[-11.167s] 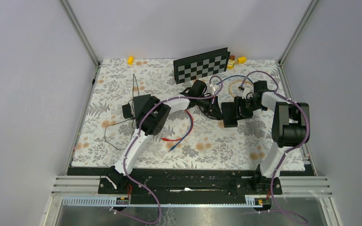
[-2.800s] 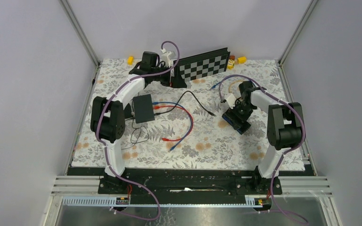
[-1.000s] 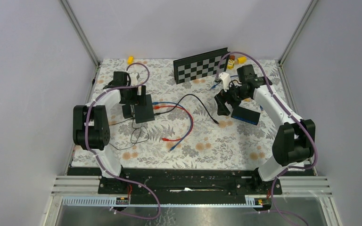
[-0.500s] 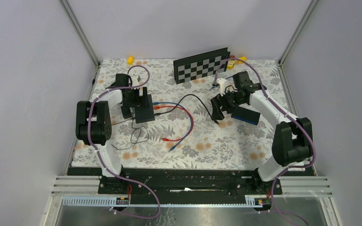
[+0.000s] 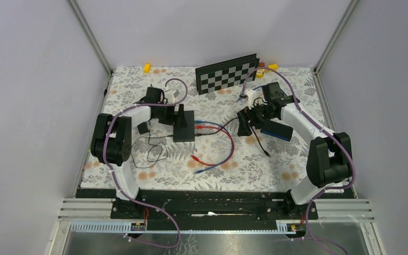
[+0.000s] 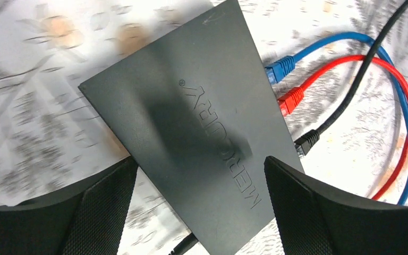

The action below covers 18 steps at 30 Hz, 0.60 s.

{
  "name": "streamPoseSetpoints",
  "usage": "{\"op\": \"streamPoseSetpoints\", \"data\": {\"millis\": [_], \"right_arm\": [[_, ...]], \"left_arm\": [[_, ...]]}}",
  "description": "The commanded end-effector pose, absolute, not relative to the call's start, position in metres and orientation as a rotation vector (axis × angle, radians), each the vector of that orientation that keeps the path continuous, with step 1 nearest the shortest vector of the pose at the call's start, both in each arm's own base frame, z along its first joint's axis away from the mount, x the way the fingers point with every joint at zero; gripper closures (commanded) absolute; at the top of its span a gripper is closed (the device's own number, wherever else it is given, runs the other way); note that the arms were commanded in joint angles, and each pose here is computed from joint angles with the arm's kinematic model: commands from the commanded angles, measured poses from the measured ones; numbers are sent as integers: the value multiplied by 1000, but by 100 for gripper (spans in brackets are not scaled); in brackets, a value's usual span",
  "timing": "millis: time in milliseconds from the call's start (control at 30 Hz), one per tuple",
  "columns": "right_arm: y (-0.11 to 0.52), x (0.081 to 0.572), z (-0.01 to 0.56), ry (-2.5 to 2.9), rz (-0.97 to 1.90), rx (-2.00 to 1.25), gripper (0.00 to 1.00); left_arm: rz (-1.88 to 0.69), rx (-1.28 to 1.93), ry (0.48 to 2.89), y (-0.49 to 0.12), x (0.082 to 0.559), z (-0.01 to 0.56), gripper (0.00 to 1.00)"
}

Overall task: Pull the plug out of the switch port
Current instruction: Move the switch port to the center of the board.

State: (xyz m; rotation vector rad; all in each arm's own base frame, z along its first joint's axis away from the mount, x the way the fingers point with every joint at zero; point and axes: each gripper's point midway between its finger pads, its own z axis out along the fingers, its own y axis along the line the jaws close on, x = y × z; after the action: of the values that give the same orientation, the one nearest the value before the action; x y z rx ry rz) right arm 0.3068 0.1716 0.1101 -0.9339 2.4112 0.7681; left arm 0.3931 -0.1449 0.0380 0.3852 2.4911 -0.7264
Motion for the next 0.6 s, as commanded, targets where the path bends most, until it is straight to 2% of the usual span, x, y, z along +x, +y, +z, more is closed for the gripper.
{"op": "streamPoseSetpoints", "data": {"millis": [0, 300, 567], "right_arm": [[184, 319, 126, 2374, 803, -873, 0], [210, 354, 127, 2398, 900, -778, 0], [239, 362, 110, 2390, 990, -814, 3]], "left_arm": [[-886, 535, 2388, -192, 379, 57, 10], [-1027, 647, 2294, -235, 360, 71, 7], [-835, 785, 2159, -215, 359, 84, 6]]}}
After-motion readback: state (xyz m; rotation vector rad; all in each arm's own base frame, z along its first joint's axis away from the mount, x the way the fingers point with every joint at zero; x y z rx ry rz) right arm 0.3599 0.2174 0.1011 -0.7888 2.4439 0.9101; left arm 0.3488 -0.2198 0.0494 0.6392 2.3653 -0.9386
